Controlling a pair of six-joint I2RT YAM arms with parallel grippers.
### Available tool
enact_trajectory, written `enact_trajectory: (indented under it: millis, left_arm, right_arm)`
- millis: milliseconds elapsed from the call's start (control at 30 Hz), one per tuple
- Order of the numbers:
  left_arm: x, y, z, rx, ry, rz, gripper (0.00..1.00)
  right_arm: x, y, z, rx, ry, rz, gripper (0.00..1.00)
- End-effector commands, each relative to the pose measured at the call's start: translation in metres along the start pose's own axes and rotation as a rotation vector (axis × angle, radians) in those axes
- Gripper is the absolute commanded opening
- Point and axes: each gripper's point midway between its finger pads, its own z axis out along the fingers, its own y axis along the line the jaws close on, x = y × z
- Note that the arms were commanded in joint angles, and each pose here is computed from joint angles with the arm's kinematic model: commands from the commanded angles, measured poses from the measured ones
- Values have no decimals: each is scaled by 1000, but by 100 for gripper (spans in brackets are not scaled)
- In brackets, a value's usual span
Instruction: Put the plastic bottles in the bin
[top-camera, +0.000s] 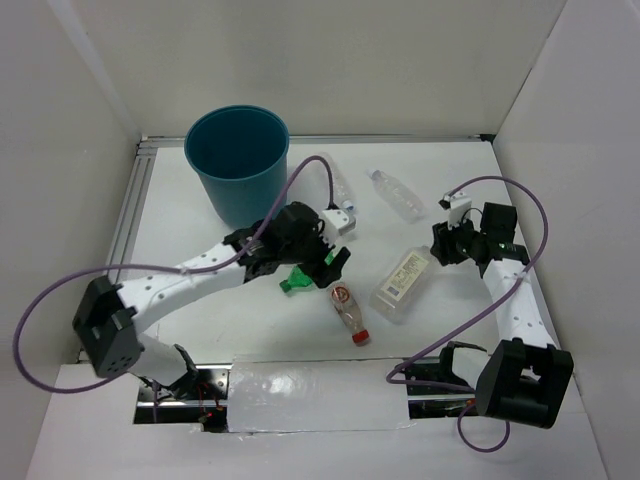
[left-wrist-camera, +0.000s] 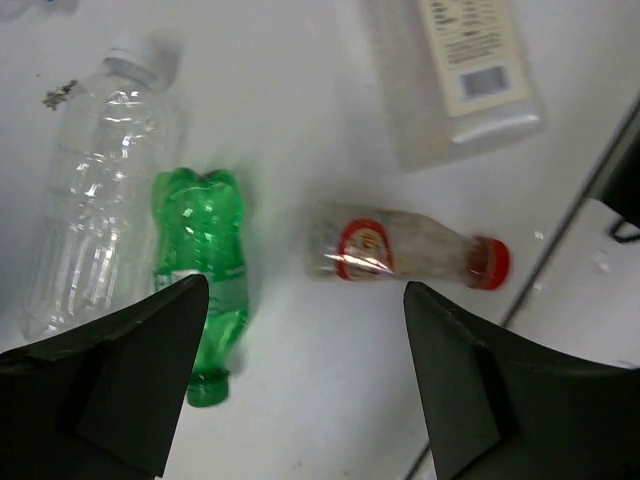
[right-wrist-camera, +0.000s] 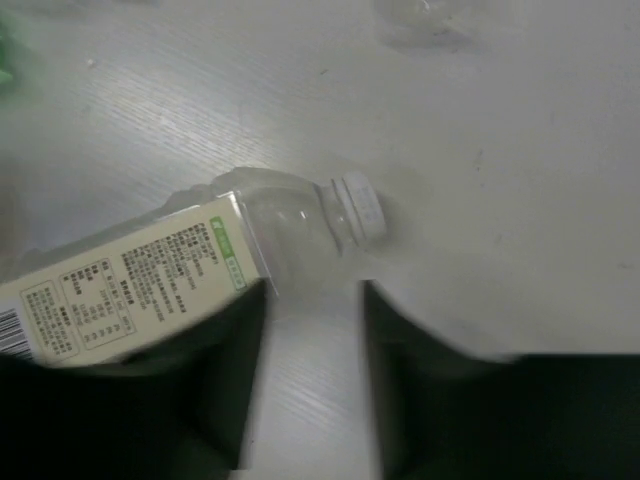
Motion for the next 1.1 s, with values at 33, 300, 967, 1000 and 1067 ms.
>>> enact_trajectory:
  millis: [33, 300, 967, 1000, 1067]
  left_arm:
    - [-37, 60, 27, -159, -53, 50, 92]
    - [-30, 125, 90, -280, 52, 41, 92]
    - [14, 152, 142, -231, 230, 46, 18]
    - [-6, 149, 133, -229, 184, 43, 16]
    - [-49, 139, 118, -219, 83, 52, 16]
  right_arm:
    - [-18, 17, -4, -101, -94, -55, 11]
    - [-29, 21, -11, -131, -142, -124, 100]
    - [-23, 73, -21, -470, -221, -433, 83]
    - [-17, 81, -25, -515, -239, -520, 82]
    - [-12, 84, -27, -533, -246, -602, 80]
